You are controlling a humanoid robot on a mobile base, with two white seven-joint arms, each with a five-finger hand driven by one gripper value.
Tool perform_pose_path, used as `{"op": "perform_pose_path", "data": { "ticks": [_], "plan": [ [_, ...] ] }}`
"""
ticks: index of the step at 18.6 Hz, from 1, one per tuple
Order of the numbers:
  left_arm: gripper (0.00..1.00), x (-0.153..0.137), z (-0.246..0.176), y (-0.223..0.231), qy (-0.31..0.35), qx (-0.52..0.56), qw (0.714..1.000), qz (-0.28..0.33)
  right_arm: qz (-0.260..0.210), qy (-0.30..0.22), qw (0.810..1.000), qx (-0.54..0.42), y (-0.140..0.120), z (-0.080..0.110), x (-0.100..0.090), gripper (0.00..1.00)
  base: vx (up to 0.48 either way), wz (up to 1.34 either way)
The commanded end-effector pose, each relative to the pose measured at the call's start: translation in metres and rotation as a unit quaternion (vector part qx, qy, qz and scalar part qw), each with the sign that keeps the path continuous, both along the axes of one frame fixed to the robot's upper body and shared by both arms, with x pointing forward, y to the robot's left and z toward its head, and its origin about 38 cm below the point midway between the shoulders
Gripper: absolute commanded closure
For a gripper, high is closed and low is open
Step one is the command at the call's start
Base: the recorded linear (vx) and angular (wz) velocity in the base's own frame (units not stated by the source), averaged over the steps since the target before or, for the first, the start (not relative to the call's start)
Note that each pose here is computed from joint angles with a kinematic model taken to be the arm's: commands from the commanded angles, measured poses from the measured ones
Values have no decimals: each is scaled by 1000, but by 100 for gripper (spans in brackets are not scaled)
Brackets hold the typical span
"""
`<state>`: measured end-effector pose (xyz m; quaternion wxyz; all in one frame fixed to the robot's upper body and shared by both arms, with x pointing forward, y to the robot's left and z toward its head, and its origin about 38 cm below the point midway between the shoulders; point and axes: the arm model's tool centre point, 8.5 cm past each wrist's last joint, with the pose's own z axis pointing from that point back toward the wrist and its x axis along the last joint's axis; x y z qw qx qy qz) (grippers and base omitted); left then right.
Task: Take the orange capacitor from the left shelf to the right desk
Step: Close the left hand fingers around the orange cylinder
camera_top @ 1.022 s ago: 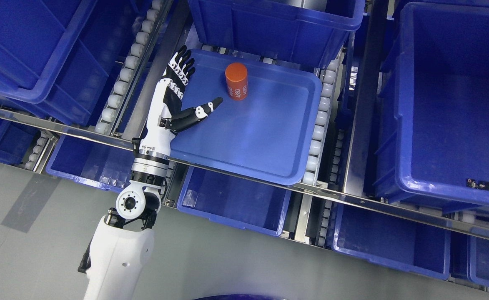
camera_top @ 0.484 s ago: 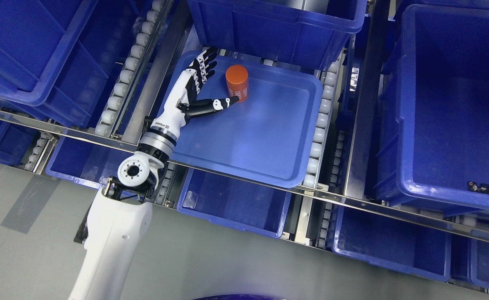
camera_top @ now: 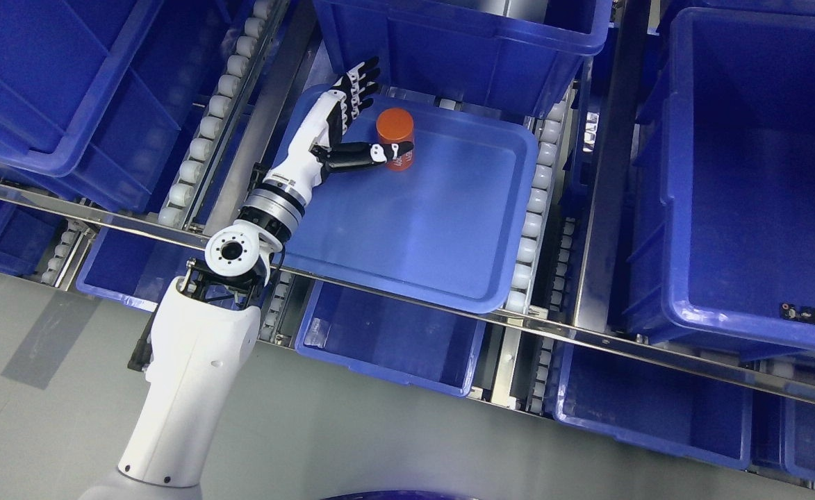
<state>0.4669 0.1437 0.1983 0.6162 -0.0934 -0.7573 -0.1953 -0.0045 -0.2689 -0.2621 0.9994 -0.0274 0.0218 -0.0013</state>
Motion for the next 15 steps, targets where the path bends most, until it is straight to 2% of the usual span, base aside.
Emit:
{"op": "perform_pose_path", "data": {
  "ticks": [1, 5, 9, 13, 15],
  "plan": [
    [4, 1, -13, -24, 17, 25, 999, -31, -4, -16, 1000, -9, -11, 0, 11, 0, 0, 0],
    [5, 0, -21, -28, 25, 37, 998, -40, -4, -17, 1000, -9, -11, 0, 11, 0, 0, 0],
    [10, 2, -26, -25, 30, 45, 998, -34, -4, -16, 1000, -9, -11, 0, 11, 0, 0, 0],
    [21, 5, -30, -18, 36, 46, 998, -24, -4, -17, 1000, -9, -11, 0, 11, 0, 0, 0],
    [31, 7, -30, -12, 35, 41, 998, -16, -4, -17, 1000, -9, -11, 0, 11, 0, 0, 0]
  ]
}}
